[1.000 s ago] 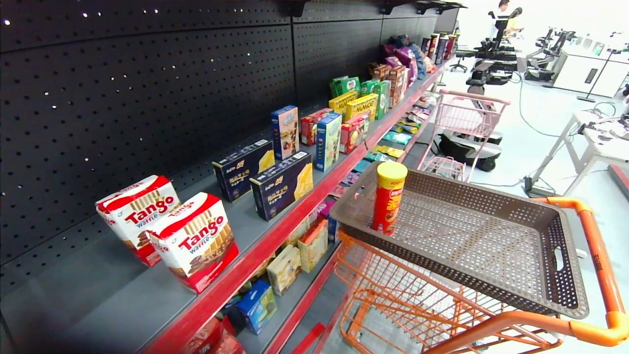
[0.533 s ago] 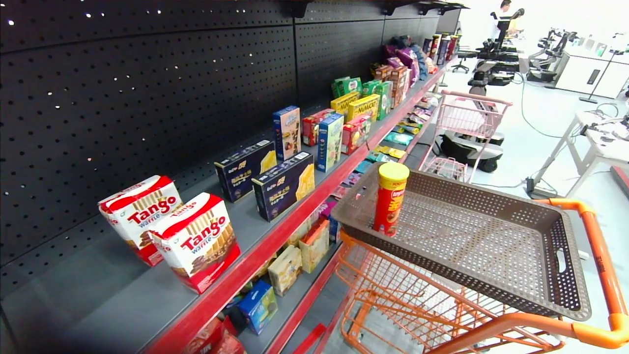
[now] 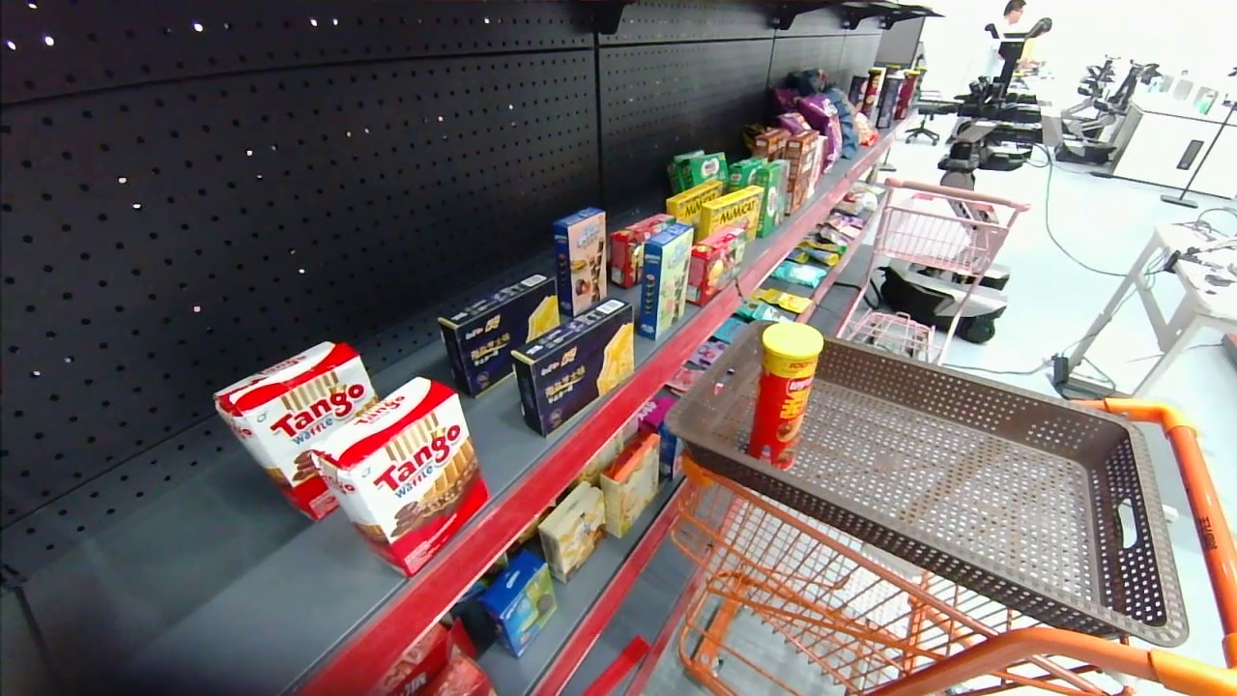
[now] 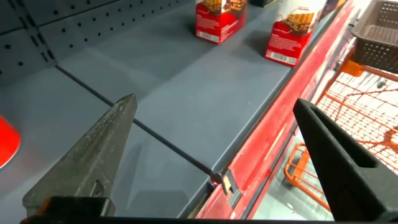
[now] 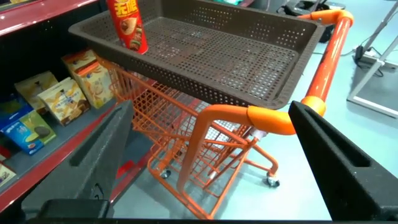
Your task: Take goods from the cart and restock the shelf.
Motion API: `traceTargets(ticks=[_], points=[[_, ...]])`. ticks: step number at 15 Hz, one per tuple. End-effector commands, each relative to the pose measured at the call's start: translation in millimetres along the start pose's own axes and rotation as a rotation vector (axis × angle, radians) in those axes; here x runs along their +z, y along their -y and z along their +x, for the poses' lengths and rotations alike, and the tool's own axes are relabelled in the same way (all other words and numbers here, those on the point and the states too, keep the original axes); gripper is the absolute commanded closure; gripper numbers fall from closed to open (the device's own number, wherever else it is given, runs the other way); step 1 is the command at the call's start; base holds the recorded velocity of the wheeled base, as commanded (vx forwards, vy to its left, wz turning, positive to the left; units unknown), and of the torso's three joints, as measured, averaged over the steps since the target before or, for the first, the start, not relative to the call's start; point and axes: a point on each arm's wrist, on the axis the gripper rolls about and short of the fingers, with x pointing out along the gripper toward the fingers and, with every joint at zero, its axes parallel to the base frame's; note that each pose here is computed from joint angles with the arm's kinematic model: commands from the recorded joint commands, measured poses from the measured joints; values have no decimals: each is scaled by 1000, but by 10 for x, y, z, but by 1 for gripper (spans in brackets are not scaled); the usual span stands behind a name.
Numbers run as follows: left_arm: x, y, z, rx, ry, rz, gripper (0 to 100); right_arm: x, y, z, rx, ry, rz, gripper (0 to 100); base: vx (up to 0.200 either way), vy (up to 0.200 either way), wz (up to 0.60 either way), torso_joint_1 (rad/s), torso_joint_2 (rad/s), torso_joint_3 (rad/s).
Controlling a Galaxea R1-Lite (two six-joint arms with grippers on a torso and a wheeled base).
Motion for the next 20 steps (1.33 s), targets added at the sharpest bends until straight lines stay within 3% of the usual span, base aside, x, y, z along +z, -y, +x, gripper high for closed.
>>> traceTargets(ticks=[1, 2, 3, 4, 5, 6, 7, 8, 11, 14, 16, 18, 20], points=[[0, 0, 1, 1, -1, 0, 0, 0, -1, 1, 3, -2, -6, 0, 0, 0, 0, 0, 0, 0], [0, 0, 1, 1, -1, 0, 0, 4, -3, 0, 17, -5, -7, 0, 0, 0, 0, 0, 0, 0], [0, 0, 1, -1, -1, 1, 0, 207, -5, 35, 6, -31, 5, 0, 0, 0, 0, 0, 0, 0], [0, 0, 1, 1, -1, 0, 0, 567, -6, 168, -6, -89, 38, 0, 0, 0, 0, 0, 0, 0], [0, -1, 1, 4, -1, -2, 0, 695, -4, 240, -26, -111, 46, 0, 0, 0, 0, 0, 0, 0], [0, 0, 1, -1, -1, 1, 0, 856, 19, 424, -139, -181, 48, 0, 0, 0, 0, 0, 0, 0], [0, 0, 1, 2, -1, -2, 0, 824, 41, 550, -206, -262, 43, 0, 0, 0, 0, 0, 0, 0], [0, 0, 1, -1, -1, 0, 0, 813, 47, 594, -216, -286, 36, 0, 0, 0, 0, 0, 0, 0], [0, 0, 1, 1, -1, 0, 0, 1034, 199, 1180, -385, -394, -33, 0, 0, 0, 0, 0, 0, 0], [0, 0, 1, 1, -1, 0, 0, 1040, 435, 1934, -481, -384, -21, 0, 0, 0, 0, 0, 0, 0], [0, 0, 1, 1, -1, 0, 0, 967, 466, 2223, -455, -366, -26, 0, 0, 0, 0, 0, 0, 0], [0, 0, 1, 1, -1, 0, 0, 931, 441, 2449, -330, -334, -38, 0, 0, 0, 0, 0, 0, 0], [0, 0, 1, -1, -1, 0, 0, 941, 450, 2734, -123, -298, -102, 0, 0, 0, 0, 0, 0, 0]])
